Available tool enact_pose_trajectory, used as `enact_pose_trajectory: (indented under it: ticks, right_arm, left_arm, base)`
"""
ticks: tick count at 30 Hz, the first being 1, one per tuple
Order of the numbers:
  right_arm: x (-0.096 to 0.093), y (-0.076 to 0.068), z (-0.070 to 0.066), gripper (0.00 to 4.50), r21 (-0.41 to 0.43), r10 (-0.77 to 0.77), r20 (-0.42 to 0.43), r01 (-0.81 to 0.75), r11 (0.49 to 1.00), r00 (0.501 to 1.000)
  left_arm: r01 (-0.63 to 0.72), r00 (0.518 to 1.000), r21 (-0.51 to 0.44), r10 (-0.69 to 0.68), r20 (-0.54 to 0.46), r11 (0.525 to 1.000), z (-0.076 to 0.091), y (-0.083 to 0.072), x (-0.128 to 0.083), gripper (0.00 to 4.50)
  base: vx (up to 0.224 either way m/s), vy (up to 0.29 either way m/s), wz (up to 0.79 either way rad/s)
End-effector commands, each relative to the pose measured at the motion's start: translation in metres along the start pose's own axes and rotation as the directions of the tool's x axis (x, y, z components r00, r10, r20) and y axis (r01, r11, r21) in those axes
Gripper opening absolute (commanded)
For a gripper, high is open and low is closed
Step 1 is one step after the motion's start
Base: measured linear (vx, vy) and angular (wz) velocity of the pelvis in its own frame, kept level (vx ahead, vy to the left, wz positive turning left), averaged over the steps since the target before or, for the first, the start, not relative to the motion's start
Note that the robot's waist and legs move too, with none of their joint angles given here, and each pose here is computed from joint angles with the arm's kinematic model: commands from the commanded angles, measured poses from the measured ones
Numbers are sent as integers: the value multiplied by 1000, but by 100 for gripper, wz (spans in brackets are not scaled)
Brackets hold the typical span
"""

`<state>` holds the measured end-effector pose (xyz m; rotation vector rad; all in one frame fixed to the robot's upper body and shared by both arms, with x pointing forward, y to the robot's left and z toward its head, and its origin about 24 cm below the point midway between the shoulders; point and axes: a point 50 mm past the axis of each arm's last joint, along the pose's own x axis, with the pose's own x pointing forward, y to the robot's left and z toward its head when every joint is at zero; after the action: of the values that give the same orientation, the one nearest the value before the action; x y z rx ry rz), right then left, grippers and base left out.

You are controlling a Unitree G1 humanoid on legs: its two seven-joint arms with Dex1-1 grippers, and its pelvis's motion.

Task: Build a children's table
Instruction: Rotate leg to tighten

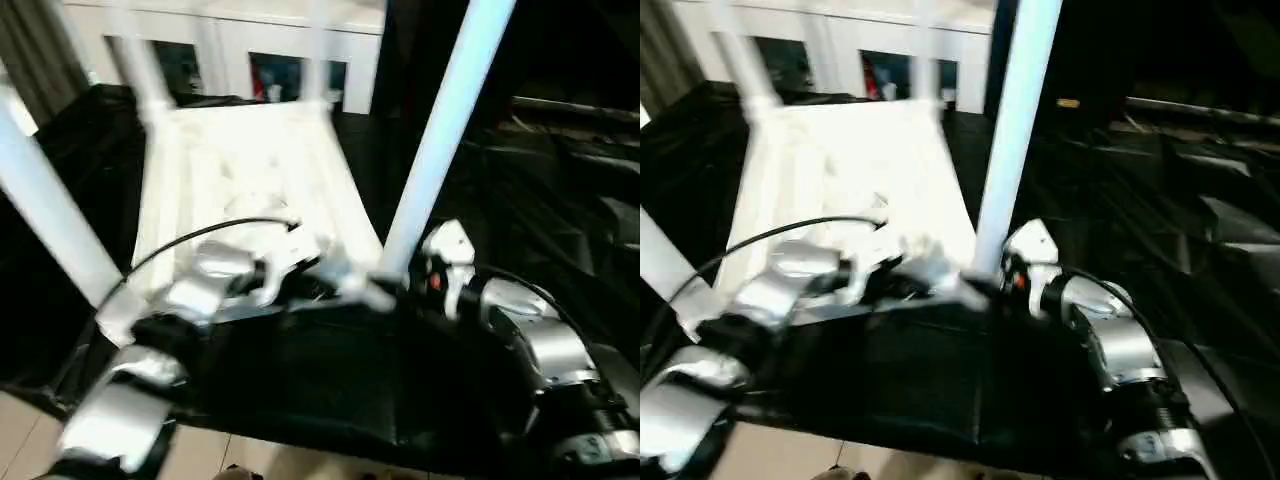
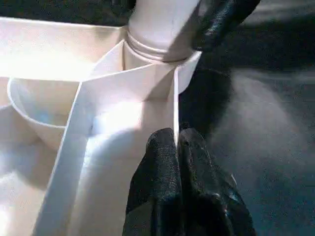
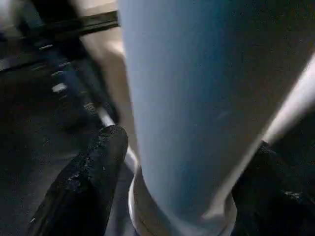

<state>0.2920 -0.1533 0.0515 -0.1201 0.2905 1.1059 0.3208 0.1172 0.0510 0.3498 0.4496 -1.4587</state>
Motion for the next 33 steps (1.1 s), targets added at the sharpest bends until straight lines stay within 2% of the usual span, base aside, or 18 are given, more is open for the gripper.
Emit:
enact_pose_trajectory:
  ticks: [1, 6, 7, 14, 21, 22, 23, 24, 28, 30, 31, 32, 33]
  right_arm:
    - [-3, 6, 1, 318, -7, 104, -20, -104, 995, 994]
    - [-7, 8, -1, 318, -9, 150, -46, -151, 989, 988]
    - [-8, 9, -2, 293, -10, 169, -57, -169, 985, 984]
    - [-8, 13, -6, 240, -11, 201, -92, -203, 979, 975]
    - [1, 9, -9, 210, 17, 80, -42, -80, 997, 996]
    - [3, 7, -11, 210, 28, 46, -38, -45, 999, 998]
    - [10, 2, -15, 207, 49, -74, -36, 76, 996, 997]
    - [10, 2, -15, 206, 50, -78, -36, 79, 996, 996]
    - [23, -3, -22, 204, 117, -266, -37, 268, 956, 963]
    - [36, -3, -23, 203, 210, -412, -33, 410, 888, 910]
    - [36, -3, -23, 202, 210, -412, -33, 410, 888, 910]
    - [47, -2, -24, 202, 270, -491, -43, 484, 833, 870]
    - [52, -1, -23, 202, 285, -518, -48, 509, 812, 854]
  left_arm:
    - [113, 994, 13, -113, -13, 994, 0, -9, 4, 0]
    - [134, 991, 6, -134, -14, 991, -2, -10, -2, 0]
    - [142, 990, 1, -142, -16, 990, -4, -11, -5, 0]
    - [132, 991, -3, -132, -13, 991, -6, -11, -10, 0]
    - [0, 1000, -10, 0, 7, 1000, -2, -3, -1, 0]
    - [-18, 1000, -16, 18, 12, 1000, -1, -2, 0, 0]
    - [-92, 996, -26, 93, 17, 995, 1, 3, 7, 0]
    - [-95, 995, -27, 95, 17, 995, 1, 3, 7, 0]
    - [-229, 973, -57, 230, 16, 972, 6, 11, 20, 0]
    - [-282, 957, -98, 286, 38, 955, 15, 14, 35, 0]
    - [-282, 957, -98, 286, 38, 955, 15, 14, 35, 0]
    - [-305, 948, -117, 313, 56, 945, 24, 14, 48, 0]
    - [-306, 947, -121, 315, 67, 944, 29, 12, 55, 0]
  base:
    - [0, 0, 0]
    - [0, 0, 0]
    - [0, 0, 0]
    - [0, 0, 0]
    - [0, 0, 0]
    - [0, 0, 0]
    - [0, 0, 0]
    - [0, 0, 0]
    - [0, 0, 0]
    - [0, 0, 0]
    - [0, 0, 0]
    - [0, 0, 0]
    - [0, 0, 0]
